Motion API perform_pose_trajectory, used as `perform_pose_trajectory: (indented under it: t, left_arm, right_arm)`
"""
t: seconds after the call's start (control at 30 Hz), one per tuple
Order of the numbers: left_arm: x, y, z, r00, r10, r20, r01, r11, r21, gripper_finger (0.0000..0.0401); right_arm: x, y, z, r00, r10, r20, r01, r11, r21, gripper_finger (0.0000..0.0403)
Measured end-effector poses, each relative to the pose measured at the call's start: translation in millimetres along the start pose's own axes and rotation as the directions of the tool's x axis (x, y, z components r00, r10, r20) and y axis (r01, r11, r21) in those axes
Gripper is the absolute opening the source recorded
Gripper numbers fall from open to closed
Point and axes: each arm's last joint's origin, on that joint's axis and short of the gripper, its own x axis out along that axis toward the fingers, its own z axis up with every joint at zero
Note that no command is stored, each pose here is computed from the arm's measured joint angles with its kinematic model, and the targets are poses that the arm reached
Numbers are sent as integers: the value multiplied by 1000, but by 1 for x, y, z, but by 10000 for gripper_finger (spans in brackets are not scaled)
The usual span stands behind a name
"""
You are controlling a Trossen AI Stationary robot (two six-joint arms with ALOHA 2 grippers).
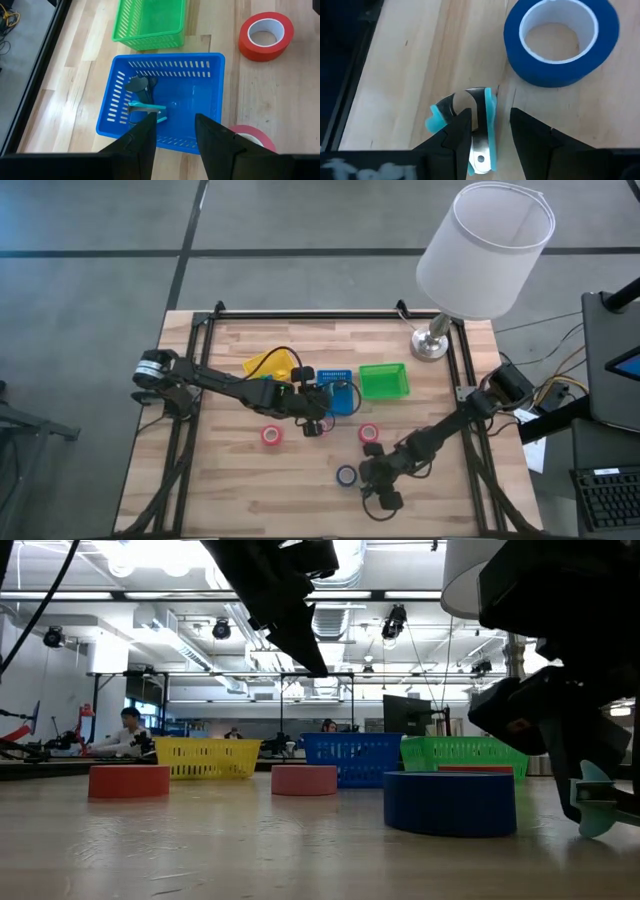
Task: Pick and place Stapler, Stapler remover, tape
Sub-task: Put the light blue staple remover into the blue basket
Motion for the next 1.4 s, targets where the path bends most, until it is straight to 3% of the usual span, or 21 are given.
perform_pose_trajectory:
  t: [0.17,0.5,0.73,0.9,1.07,1.2,1.4]
  left_arm:
    - [0,0,0,1000,0,0,0,1000,0,135]
    - [0,0,0,1000,-1,1,1,1000,1,135]
    - [-16,0,-3,1000,11,-21,-11,1000,-5,135]
    - [-44,3,-10,995,95,-42,-97,994,-47,135]
    - [-69,4,-18,986,158,-54,-163,983,-85,135]
    - [-75,3,-25,980,193,-52,-197,977,-84,135]
    - [-65,-3,-45,972,212,-96,-220,973,-73,135]
  right_arm:
    - [3,-1,-1,1000,1,-2,-1,999,-42,118]
    - [-2,-2,1,1000,-2,-1,2,997,-78,34]
    - [-29,-10,19,997,-4,78,15,990,-139,32]
    - [-59,-32,45,960,-142,241,192,961,-198,36]
    - [-85,-67,70,856,-364,366,447,878,-173,37]
    - [-91,-102,85,811,-454,369,512,856,-71,38]
    - [-77,-147,84,801,-534,271,559,829,-18,38]
